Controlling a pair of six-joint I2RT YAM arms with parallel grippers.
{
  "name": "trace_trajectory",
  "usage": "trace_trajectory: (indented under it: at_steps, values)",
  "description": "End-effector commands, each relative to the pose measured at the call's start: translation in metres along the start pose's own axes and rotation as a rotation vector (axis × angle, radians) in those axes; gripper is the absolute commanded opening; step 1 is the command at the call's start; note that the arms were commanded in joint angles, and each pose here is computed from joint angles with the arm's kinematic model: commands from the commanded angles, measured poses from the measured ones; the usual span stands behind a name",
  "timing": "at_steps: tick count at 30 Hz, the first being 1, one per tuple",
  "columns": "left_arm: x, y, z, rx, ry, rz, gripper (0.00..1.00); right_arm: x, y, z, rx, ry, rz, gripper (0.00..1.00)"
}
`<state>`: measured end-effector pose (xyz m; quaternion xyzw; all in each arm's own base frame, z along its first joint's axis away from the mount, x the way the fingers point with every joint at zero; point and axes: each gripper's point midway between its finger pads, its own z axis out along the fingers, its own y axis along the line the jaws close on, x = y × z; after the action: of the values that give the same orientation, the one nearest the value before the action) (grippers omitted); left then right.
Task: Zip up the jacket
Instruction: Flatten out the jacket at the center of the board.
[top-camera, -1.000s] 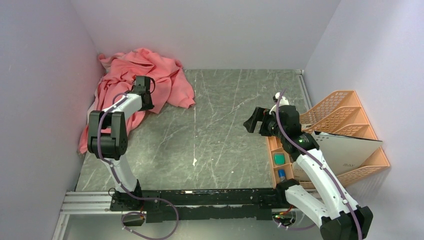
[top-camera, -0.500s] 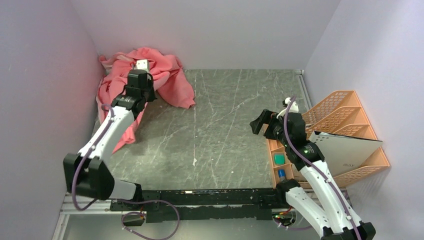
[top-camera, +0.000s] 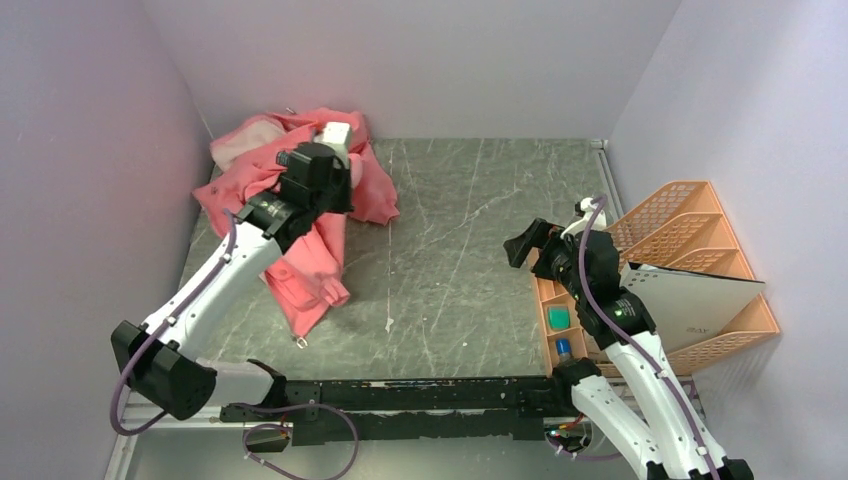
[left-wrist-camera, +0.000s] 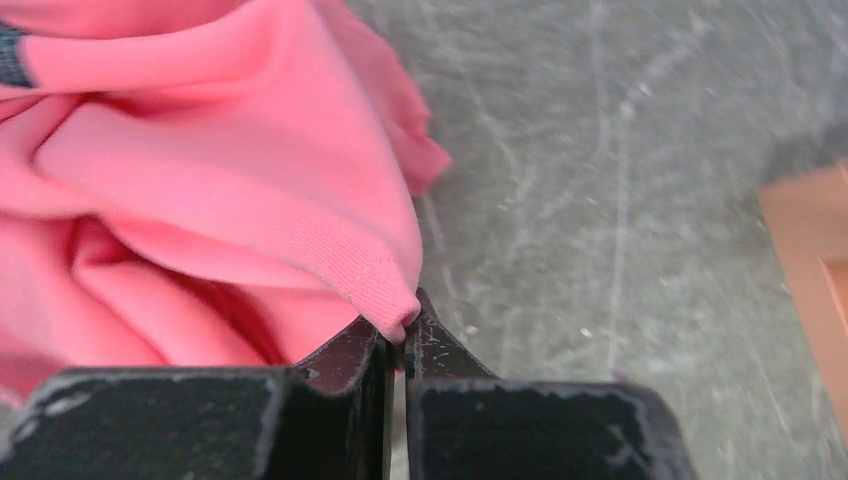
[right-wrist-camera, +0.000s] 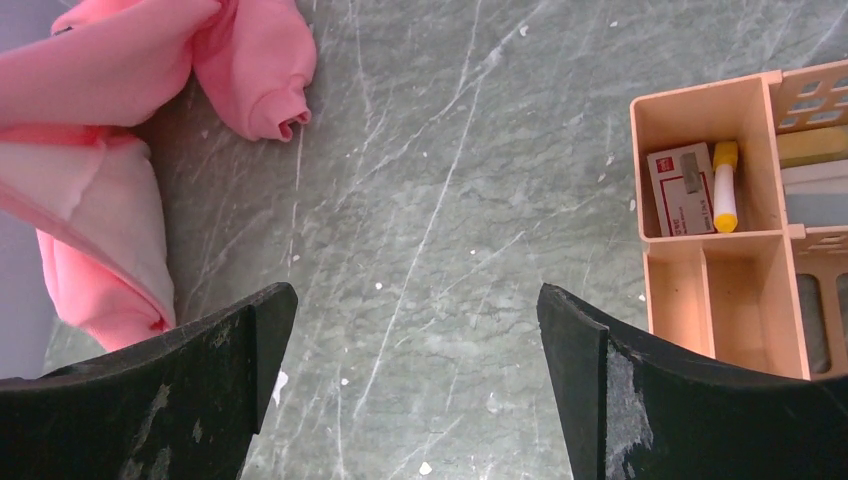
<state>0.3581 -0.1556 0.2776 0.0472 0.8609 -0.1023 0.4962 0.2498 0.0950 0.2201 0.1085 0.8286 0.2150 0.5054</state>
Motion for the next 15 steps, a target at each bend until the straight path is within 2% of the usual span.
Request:
trace_trajectory:
  at_steps: [1,7,9,10,13,14,15]
  values:
    - [-0.004,-0.087,-0.021,0.244,-0.049,0.051,0.05,-0.013,0.012,-0.008,-0.045,-0.034,-0.007,0.97]
    - [0.057,-0.208,-0.030,0.441,0.019,0.160,0.05,-0.015,0.019,-0.018,-0.093,-0.051,-0.021,0.96]
    - [0.071,-0.232,-0.029,0.466,0.048,0.163,0.08,-0.018,0.020,-0.020,-0.095,-0.058,-0.024,0.96]
    - [0.074,-0.234,-0.026,0.456,0.059,0.144,0.17,-0.019,0.022,-0.022,-0.100,-0.059,-0.027,0.96]
    - [0.066,-0.221,-0.024,0.387,0.018,0.087,0.56,-0.020,0.024,-0.026,-0.111,-0.063,-0.032,0.95]
    - [0.062,-0.211,-0.025,0.356,0.003,0.074,0.66,-0.020,0.023,-0.028,-0.110,-0.063,-0.033,0.95]
    - [0.056,-0.200,-0.026,0.325,-0.013,0.056,0.71,-0.019,0.023,-0.029,-0.110,-0.064,-0.034,0.95]
